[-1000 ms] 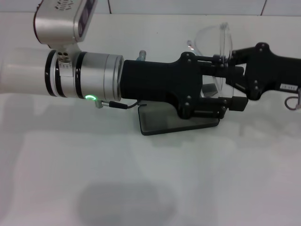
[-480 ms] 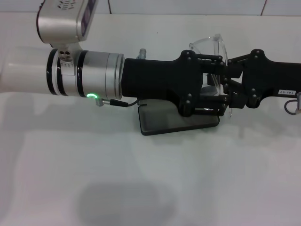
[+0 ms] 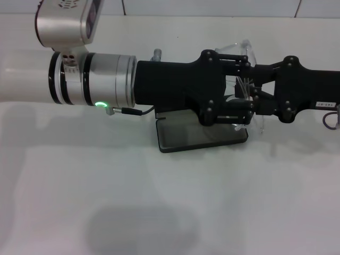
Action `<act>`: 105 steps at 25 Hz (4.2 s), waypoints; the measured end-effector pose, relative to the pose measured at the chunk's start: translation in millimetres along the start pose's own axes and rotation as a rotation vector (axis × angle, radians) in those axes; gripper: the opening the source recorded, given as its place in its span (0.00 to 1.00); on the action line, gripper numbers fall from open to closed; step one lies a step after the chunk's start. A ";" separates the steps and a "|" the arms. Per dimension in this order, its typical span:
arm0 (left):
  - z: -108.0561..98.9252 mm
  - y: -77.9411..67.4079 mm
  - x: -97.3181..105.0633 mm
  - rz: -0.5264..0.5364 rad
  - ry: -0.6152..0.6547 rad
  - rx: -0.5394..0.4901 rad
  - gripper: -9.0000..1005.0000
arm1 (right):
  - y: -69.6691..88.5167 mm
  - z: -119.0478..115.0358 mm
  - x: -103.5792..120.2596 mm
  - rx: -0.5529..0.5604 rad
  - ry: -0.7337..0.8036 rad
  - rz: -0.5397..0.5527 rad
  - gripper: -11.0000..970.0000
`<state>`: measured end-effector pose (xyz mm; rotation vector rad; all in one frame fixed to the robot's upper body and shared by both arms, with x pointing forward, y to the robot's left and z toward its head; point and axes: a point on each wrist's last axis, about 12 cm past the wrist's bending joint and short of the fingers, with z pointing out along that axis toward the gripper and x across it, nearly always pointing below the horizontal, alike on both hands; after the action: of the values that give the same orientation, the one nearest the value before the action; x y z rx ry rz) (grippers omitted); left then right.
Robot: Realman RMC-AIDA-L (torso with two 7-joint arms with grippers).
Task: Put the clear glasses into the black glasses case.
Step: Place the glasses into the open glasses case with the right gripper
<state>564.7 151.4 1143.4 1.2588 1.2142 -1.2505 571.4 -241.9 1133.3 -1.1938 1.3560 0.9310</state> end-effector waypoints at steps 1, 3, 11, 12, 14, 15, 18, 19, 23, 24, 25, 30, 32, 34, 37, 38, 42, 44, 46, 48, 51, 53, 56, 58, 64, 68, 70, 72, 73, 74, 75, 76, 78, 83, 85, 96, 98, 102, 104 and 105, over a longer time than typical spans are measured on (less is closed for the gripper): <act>-0.5 -0.1 -0.2 0.003 0.000 -0.001 0.60 | -0.5 -1.0 0.2 0.005 0.001 0.000 0.19; -2.1 -0.5 -0.2 0.006 -0.002 -0.007 0.60 | -3.3 -4.6 1.1 0.036 0.004 0.001 0.19; -21.6 1.0 -1.3 -0.007 -0.056 -0.098 0.60 | -15.4 -14.4 0.6 0.147 0.058 -0.041 0.20; -26.8 1.7 -1.3 -0.011 -0.070 -0.125 0.60 | -15.0 -12.3 -1.6 0.129 0.088 -0.058 0.20; -41.1 2.9 0.0 -0.021 -0.107 -0.202 0.60 | -14.0 -7.6 -7.1 0.092 0.157 -0.075 0.20; -49.0 3.0 1.6 -0.026 -0.127 -0.248 0.60 | -13.3 -4.5 -10.5 0.073 0.201 -0.079 0.20; -68.8 4.2 4.9 -0.032 -0.171 -0.369 0.60 | -8.3 11.1 -22.5 0.001 0.334 -0.103 0.20; -75.5 4.2 6.3 -0.034 -0.184 -0.409 0.60 | -5.9 17.1 -25.7 -0.025 0.367 -0.111 0.20; -90.9 2.5 10.3 -0.041 -0.213 -0.494 0.60 | 3.0 43.9 -36.7 -0.102 0.494 -0.179 0.21; -92.1 2.0 11.1 -0.042 -0.215 -0.501 0.60 | 4.5 50.6 -38.3 -0.107 0.530 -0.204 0.21; -92.9 1.5 11.8 -0.044 -0.216 -0.505 0.60 | 5.1 55.3 -38.0 -0.103 0.563 -0.220 0.21; -96.0 -1.3 14.8 -0.049 -0.214 -0.517 0.60 | 10.4 84.6 -35.5 -0.098 0.688 -0.308 0.21; -95.5 -1.3 15.2 -0.047 -0.214 -0.517 0.60 | 13.0 92.1 -31.5 -0.094 0.725 -0.338 0.21; -95.4 -1.3 15.3 -0.044 -0.213 -0.518 0.60 | 16.1 99.5 -27.4 -0.086 0.755 -0.371 0.21; -95.4 -0.2 15.3 -0.042 -0.209 -0.523 0.60 | 19.7 109.6 -24.9 -0.065 0.790 -0.427 0.22; -95.2 0.5 15.3 -0.042 -0.207 -0.526 0.60 | 20.8 111.8 -24.8 -0.060 0.799 -0.441 0.22; -94.0 3.0 15.6 -0.043 -0.192 -0.531 0.60 | 24.4 117.4 -29.4 -0.064 0.798 -0.473 0.22; -93.9 3.4 15.7 -0.043 -0.188 -0.532 0.60 | 25.6 118.6 -34.0 -0.068 0.791 -0.485 0.22; -94.1 3.6 15.6 -0.042 -0.187 -0.533 0.60 | 25.6 118.4 -37.8 -0.068 0.785 -0.494 0.22; -94.5 3.7 15.4 -0.041 -0.186 -0.534 0.60 | 25.1 118.0 -40.7 -0.064 0.789 -0.512 0.23; -94.9 3.9 15.2 -0.040 -0.184 -0.535 0.60 | 22.6 117.2 -42.3 -0.051 0.819 -0.557 0.23; -95.0 4.1 15.0 -0.038 -0.183 -0.536 0.60 | 22.3 117.6 -42.4 -0.050 0.844 -0.592 0.23; -95.0 4.6 14.4 -0.035 -0.184 -0.536 0.60 | 24.3 119.8 -40.8 -0.061 0.872 -0.634 0.23; -95.0 4.7 14.2 -0.035 -0.184 -0.537 0.60 | 26.4 122.2 -38.7 -0.073 0.891 -0.667 0.23; -96.1 3.2 16.0 -0.039 -0.182 -0.539 0.60 | 34.8 130.9 -32.1 -0.088 0.903 -0.747 0.24; -96.8 2.3 16.8 -0.041 -0.181 -0.541 0.60 | 38.5 133.7 -31.7 -0.093 0.894 -0.764 0.24; -97.1 2.0 17.2 -0.042 -0.181 -0.542 0.60 | 42.0 136.3 -31.6 -0.096 0.885 -0.782 0.24; -97.5 1.6 17.6 -0.043 -0.181 -0.544 0.60 | 43.5 137.9 -31.6 -0.087 0.876 -0.800 0.24; -97.7 1.4 17.8 -0.044 -0.181 -0.544 0.60 | 44.1 138.7 -31.5 -0.081 0.872 -0.812 0.24; -97.8 1.3 17.9 -0.044 -0.181 -0.545 0.60 | 44.7 139.5 -31.4 -0.076 0.869 -0.821 0.24; -97.9 1.2 18.0 -0.044 -0.181 -0.545 0.60 | 45.5 140.4 -31.0 -0.074 0.866 -0.831 0.24; -97.9 1.2 18.1 -0.044 -0.181 -0.545 0.60 | 46.5 141.7 -30.7 -0.073 0.863 -0.842 0.25; -98.2 1.2 18.1 -0.044 -0.180 -0.545 0.60 | 47.8 143.4 -30.4 -0.072 0.857 -0.853 0.25; -98.6 1.2 18.0 -0.044 -0.178 -0.545 0.60 | 48.9 145.8 -25.9 -0.049 0.856 -0.907 0.25; -99.0 1.3 17.9 -0.042 -0.177 -0.546 0.60 | 50.9 145.8 -22.2 -0.051 0.865 -0.927 0.25; -98.6 1.1 18.3 -0.032 -0.174 -0.546 0.60 | 54.8 145.7 -15.7 -0.044 0.869 -0.961 0.26; -98.5 1.1 18.4 -0.032 -0.175 -0.546 0.60 | 55.7 145.6 -15.4 -0.045 0.868 -0.960 0.26; -98.8 0.3 19.5 -0.036 -0.175 -0.548 0.60 | 60.0 146.5 -15.6 -0.052 0.859 -0.958 0.26; -100.0 -1.1 20.9 -0.040 -0.175 -0.552 0.60 | 61.9 146.9 -17.1 -0.055 0.853 -0.957 0.27; -100.9 -1.8 21.4 -0.041 -0.174 -0.554 0.60 | 62.9 146.9 -17.8 -0.055 0.850 -0.956 0.27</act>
<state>568.0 252.7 1124.4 0.7089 1.3410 -0.9358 539.6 -84.6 1124.8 -2.1192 1.1114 -0.2730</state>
